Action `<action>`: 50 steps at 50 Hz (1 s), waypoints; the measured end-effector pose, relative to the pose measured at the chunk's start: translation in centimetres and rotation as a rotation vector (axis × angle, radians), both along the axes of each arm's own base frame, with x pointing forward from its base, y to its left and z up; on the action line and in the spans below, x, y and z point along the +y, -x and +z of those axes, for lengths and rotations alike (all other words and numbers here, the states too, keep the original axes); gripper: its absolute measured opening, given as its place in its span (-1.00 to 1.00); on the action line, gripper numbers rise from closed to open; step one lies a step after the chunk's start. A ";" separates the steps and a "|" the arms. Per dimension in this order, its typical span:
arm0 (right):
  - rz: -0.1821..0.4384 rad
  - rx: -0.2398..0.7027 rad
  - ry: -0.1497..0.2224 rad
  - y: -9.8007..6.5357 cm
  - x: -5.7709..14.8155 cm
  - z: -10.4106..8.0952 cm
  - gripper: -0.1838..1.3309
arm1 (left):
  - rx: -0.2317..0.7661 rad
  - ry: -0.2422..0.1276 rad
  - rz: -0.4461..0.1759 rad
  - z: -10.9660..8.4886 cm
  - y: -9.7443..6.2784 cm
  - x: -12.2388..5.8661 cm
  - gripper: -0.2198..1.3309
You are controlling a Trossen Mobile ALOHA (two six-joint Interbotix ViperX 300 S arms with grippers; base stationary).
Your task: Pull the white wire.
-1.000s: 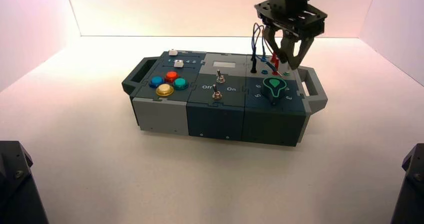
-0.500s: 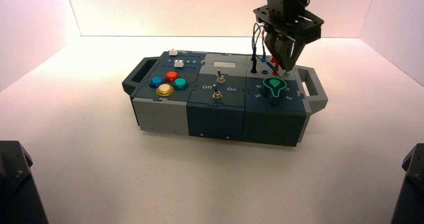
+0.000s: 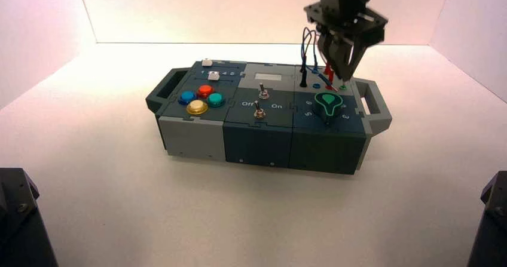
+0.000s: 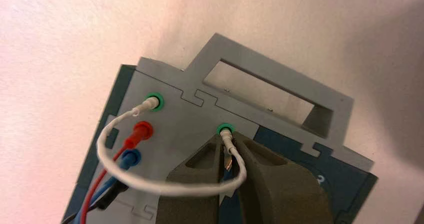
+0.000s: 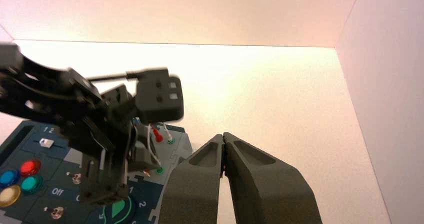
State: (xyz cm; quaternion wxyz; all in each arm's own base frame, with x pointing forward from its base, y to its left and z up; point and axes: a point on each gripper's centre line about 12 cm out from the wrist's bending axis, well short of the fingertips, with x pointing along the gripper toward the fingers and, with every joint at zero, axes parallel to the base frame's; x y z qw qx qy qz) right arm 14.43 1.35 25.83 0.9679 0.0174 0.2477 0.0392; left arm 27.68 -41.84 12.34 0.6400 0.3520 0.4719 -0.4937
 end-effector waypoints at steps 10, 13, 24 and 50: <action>0.000 0.000 0.000 0.0 0.0 0.0 -0.95 | -0.031 0.044 -0.006 2.5 0.2 -0.3 -0.74; 0.000 0.000 0.000 0.0 0.0 0.0 -0.95 | -0.032 0.047 -0.006 2.7 0.2 -0.3 -0.74; 0.000 -0.002 0.000 0.0 0.0 0.1 -0.95 | -0.029 0.044 -0.006 2.5 0.2 -0.2 -0.74; 0.000 -0.001 -0.008 0.0 0.0 0.1 -0.95 | -0.024 0.046 0.013 3.8 1.2 1.2 0.81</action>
